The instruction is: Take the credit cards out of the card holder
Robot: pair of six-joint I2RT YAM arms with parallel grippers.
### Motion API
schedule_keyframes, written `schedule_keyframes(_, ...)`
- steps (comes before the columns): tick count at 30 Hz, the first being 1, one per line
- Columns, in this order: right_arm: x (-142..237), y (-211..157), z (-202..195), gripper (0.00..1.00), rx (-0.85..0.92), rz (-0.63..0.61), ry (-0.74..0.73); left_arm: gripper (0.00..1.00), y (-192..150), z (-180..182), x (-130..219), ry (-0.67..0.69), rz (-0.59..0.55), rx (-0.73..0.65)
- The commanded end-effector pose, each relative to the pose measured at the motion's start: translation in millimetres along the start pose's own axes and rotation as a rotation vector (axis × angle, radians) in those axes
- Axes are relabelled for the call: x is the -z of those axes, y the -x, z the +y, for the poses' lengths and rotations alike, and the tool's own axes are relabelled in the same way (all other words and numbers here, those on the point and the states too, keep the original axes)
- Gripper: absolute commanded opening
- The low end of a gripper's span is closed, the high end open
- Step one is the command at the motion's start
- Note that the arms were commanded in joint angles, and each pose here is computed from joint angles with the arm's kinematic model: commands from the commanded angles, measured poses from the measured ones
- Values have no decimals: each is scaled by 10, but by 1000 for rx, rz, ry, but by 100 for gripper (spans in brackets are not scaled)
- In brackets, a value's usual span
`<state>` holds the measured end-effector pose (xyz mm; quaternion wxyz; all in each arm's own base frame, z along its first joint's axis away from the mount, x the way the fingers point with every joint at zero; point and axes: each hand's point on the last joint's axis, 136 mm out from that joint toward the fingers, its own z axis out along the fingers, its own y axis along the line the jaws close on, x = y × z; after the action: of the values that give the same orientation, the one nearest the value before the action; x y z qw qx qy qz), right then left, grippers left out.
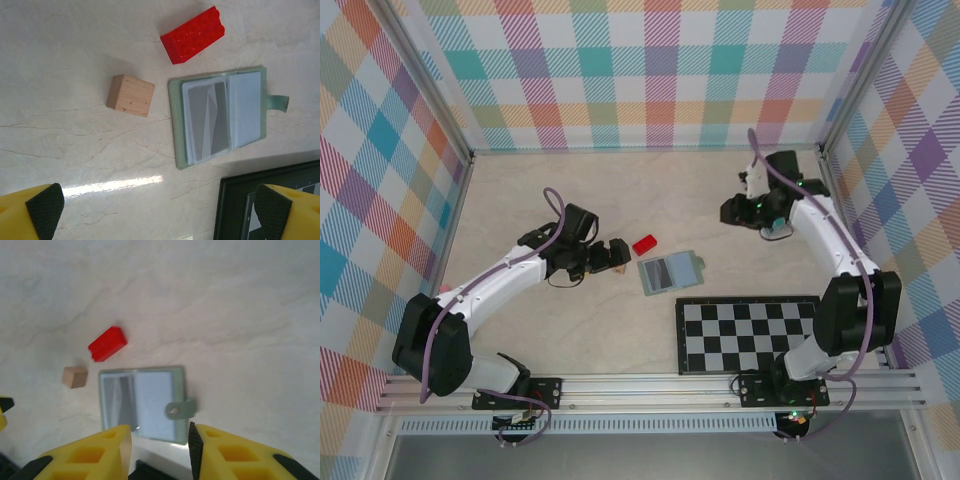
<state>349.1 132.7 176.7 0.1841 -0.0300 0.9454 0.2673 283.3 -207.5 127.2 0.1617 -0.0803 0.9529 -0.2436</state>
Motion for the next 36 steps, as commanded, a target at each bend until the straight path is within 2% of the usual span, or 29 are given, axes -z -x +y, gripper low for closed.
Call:
schedule_keyframes(1, -109, -173, 206, 39, -48, -10, 19, 100, -77, -53, -12, -22, 23, 38)
schedule_keyframes(3, -206, -344, 268, 42, -8, 13, -17, 100, -92, -55, -30, -16, 23, 46)
schedule_keyframes(8, -418, -633, 293, 42, 2, 66, -60, 100, -144, -50, -76, -2, 21, 65)
schedule_keyframes(16, -761, -1054, 533, 57, 159, 152, -182, 100, -292, 7, -131, -17, 40, 161)
schedule_keyframes(21, -1052, -1135, 488, 61, 157, 215, -223, 100, -347, 34, -179, -20, 61, 165)
schedule_keyframes(26, -1362, -1154, 388, 59, 109, 282, -265, 100, -395, 23, -207, -51, 74, 165)
schedule_keyframes(30, -1427, -1090, 223, 59, 96, 279, -384, 100, -401, -15, -243, -83, 77, 160)
schedule_keyframes(36, -1453, -954, 34, 66, 124, 279, -530, 96, -369, -144, -276, -133, 83, 142)
